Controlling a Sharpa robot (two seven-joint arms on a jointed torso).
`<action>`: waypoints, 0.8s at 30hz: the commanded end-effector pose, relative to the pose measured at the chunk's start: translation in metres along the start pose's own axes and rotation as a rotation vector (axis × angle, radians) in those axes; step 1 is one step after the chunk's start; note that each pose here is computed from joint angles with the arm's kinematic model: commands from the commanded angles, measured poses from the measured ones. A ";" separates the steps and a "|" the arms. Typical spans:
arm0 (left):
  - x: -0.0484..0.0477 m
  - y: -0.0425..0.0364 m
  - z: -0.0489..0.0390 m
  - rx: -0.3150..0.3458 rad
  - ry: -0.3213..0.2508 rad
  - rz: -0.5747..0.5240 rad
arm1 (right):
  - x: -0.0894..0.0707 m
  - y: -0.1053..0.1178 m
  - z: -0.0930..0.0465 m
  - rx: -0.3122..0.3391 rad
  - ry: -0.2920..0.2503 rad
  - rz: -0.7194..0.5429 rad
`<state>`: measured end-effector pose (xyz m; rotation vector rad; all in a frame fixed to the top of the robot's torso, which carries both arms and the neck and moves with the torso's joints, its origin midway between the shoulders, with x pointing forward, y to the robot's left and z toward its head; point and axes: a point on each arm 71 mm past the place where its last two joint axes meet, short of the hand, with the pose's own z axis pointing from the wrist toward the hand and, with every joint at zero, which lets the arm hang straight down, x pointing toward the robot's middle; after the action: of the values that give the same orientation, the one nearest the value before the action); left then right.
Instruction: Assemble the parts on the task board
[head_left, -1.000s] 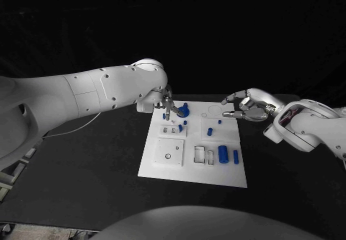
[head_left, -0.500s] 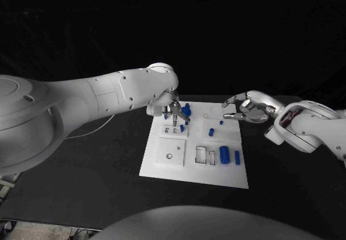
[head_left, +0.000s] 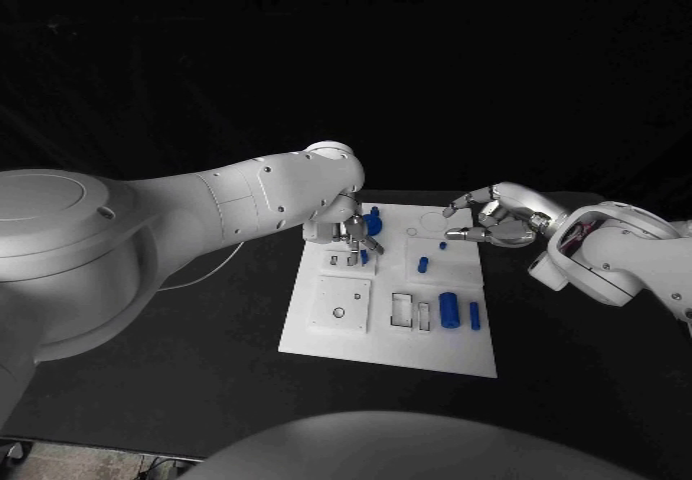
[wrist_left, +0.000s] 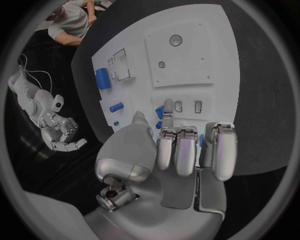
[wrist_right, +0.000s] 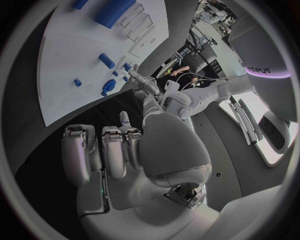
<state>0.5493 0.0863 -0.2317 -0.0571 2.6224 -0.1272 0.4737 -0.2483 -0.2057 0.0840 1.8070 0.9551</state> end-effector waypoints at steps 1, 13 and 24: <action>0.0000 0.0054 0.0008 -0.086 0.005 0.007 | 0.002 0.000 0.000 0.002 0.019 0.000; -0.0009 0.0053 0.0036 -0.086 -0.013 -0.006 | 0.004 -0.001 0.000 0.008 0.029 0.002; -0.0028 0.0061 0.0059 -0.086 -0.023 -0.021 | 0.004 -0.003 -0.001 0.016 0.036 0.004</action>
<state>0.5543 0.0890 -0.2362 -0.0901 2.6095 -0.1033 0.4732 -0.2493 -0.2091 0.0891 1.8275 0.9491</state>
